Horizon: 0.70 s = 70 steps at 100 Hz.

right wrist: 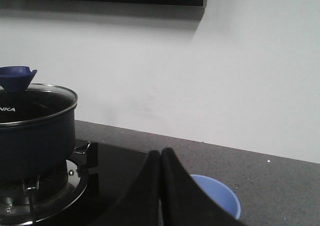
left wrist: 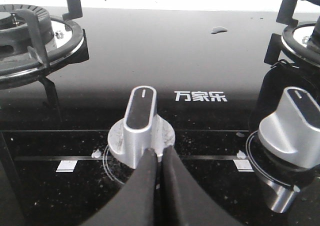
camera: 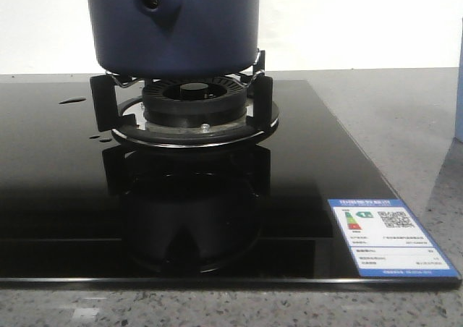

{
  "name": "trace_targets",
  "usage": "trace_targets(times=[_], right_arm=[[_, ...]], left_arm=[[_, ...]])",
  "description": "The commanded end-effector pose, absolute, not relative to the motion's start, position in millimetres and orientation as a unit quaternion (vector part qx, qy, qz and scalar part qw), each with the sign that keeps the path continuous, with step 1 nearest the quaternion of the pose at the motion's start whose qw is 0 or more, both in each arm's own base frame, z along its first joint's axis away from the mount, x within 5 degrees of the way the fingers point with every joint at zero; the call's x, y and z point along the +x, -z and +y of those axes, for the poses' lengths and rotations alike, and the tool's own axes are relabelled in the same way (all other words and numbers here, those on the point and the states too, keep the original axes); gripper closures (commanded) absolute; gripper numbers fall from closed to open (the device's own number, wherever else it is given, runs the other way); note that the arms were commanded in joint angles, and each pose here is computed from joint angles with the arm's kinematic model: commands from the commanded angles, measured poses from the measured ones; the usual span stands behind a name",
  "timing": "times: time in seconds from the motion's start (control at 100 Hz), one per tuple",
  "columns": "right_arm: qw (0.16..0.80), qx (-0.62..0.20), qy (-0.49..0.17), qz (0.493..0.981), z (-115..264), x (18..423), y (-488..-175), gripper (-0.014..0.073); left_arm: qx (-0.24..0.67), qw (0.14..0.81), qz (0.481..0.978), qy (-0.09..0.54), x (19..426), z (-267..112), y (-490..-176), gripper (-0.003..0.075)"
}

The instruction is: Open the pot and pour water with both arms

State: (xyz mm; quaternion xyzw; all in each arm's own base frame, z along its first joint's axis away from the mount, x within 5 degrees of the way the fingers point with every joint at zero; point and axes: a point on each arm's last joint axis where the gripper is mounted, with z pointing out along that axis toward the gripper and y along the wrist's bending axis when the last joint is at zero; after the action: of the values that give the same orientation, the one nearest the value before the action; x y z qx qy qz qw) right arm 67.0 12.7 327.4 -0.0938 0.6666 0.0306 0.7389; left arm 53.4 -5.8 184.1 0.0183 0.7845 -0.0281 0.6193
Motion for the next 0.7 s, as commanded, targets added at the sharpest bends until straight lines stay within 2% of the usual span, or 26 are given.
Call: trace_targets(times=[0.0,0.52,0.69], right_arm=[[0.774,-0.089,-0.024,0.627,11,65,-345,0.0669],[0.774,-0.089,-0.024,0.627,11,65,-345,0.0669],[0.745,-0.088,-0.013,0.661,11,70,-328,0.0669]], left_arm=[[0.005,0.633,0.773,0.038,54,-6,-178,0.0739],[0.005,0.633,0.773,0.038,54,-6,-178,0.0739],[0.005,0.633,0.773,0.038,54,-6,-178,0.0739]])
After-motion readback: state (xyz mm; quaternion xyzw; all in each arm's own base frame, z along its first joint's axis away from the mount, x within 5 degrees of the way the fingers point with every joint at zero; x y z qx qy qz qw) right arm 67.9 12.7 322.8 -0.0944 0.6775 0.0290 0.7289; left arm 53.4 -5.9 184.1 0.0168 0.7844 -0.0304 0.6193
